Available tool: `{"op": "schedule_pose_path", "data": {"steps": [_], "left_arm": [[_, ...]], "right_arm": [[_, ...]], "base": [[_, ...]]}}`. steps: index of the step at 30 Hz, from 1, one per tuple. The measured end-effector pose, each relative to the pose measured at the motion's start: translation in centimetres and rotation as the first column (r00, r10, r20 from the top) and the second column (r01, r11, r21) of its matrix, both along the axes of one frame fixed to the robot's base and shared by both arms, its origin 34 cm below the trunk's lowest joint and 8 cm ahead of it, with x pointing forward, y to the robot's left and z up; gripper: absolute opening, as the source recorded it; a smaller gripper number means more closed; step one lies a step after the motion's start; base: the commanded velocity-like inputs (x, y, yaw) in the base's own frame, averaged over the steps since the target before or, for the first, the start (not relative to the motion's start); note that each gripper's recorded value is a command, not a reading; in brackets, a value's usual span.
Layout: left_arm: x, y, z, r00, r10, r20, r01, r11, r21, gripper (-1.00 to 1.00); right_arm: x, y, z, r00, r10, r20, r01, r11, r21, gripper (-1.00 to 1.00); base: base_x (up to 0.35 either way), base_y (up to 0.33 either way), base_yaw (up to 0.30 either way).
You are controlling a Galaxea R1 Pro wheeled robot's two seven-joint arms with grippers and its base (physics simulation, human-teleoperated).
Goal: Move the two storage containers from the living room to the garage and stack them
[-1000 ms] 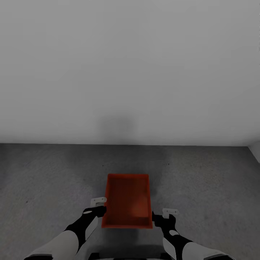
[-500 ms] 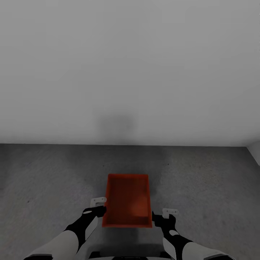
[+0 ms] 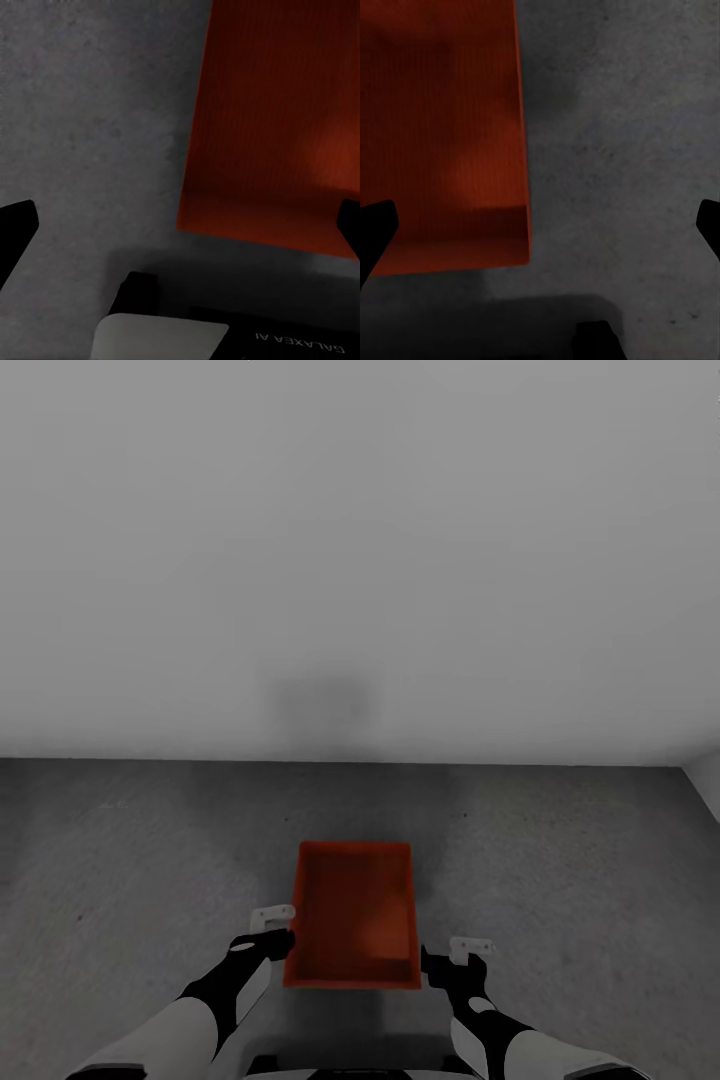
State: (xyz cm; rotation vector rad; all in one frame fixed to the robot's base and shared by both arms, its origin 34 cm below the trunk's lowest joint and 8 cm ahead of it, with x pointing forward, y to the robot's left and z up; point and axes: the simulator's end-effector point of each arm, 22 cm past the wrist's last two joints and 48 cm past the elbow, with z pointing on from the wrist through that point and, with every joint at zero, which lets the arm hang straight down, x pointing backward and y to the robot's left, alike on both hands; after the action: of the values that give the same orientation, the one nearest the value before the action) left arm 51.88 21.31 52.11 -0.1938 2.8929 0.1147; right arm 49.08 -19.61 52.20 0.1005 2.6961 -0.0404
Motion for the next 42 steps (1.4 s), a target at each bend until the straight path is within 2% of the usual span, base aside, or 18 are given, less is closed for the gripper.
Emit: {"op": "schedule_pose_path", "data": {"steps": [8,42], "left_arm": [[-0.07,-0.30,-0.03,1.000,-0.001,-0.006,0.001,1.000,-0.005,1.00],[-0.47,-0.49,-0.14,0.999,0.029,-0.021,-0.029,0.999,-0.018,1.00]], "right_arm": [[0.01,0.00,-0.03,1.000,0.000,-0.001,0.000,1.000,0.000,1.00],[0.01,-0.01,-0.04,1.000,0.000,-0.001,0.000,1.000,0.000,1.00]], "base": [[-0.156,0.000,0.000],[-0.344,0.008,0.000]]}}
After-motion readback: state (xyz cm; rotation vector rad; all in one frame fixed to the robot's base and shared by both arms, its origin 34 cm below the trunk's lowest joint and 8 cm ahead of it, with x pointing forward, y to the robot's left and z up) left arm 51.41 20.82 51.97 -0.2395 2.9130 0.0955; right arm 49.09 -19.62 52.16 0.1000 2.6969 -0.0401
